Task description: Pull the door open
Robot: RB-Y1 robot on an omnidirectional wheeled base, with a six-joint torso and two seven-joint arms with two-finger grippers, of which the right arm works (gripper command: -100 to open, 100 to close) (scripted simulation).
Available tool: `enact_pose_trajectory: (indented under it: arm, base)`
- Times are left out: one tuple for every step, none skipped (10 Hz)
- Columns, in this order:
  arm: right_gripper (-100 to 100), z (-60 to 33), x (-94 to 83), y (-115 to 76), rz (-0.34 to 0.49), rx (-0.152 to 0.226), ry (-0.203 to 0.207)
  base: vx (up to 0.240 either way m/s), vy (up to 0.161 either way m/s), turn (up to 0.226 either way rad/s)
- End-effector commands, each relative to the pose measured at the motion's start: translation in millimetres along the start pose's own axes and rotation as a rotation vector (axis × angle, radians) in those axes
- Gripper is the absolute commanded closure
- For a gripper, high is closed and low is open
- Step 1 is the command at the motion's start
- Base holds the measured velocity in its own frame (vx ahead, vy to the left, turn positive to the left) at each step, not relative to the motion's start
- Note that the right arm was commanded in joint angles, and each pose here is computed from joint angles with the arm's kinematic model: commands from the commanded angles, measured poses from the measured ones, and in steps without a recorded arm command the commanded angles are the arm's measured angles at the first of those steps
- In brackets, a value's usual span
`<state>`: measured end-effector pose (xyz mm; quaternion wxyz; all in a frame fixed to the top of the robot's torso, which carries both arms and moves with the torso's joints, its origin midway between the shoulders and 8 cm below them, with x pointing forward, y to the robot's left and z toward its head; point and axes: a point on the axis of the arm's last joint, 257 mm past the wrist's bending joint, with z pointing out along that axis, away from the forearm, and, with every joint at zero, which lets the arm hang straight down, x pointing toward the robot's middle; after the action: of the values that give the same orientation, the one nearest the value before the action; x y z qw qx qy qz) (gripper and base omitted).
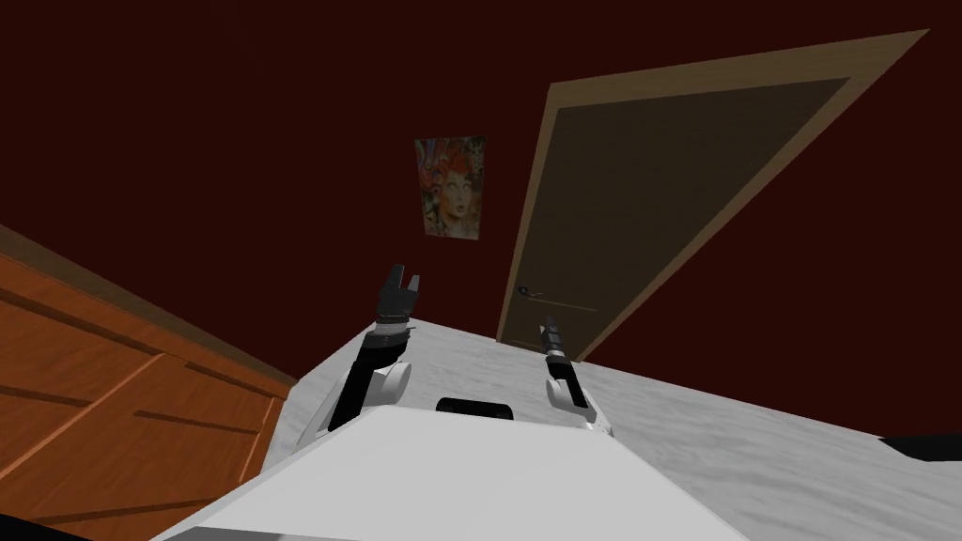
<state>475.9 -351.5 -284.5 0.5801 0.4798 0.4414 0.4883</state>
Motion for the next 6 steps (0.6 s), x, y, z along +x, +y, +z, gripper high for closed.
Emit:
enact_pose_trajectory:
  arm:
    - [-100,-1.9,-3.9,-9.3,-0.009,0.02,-0.005]
    - [-100,-2.4,-8.2,-19.5,-0.017,0.041,-0.009]
    - [-100,-2.8,-10.1,-24.2,-0.021,0.051,-0.012]
    - [-100,-3.1,-12.1,-28.8,-0.025,0.06,-0.014]
    - [-100,-3.6,-14.2,-33.3,-0.029,0.07,-0.016]
    - [-100,-4.0,-16.1,-37.7,-0.033,0.079,-0.019]
  base:
    - [0.13,-0.005,0.018]
    - [0.137,0.005,0.035]
    - [0.141,-0.009,0.024]
    - [0.122,-0.014,0.022]
    - [0.098,0.007,0.02]
    - [0.09,0.004,0.017]
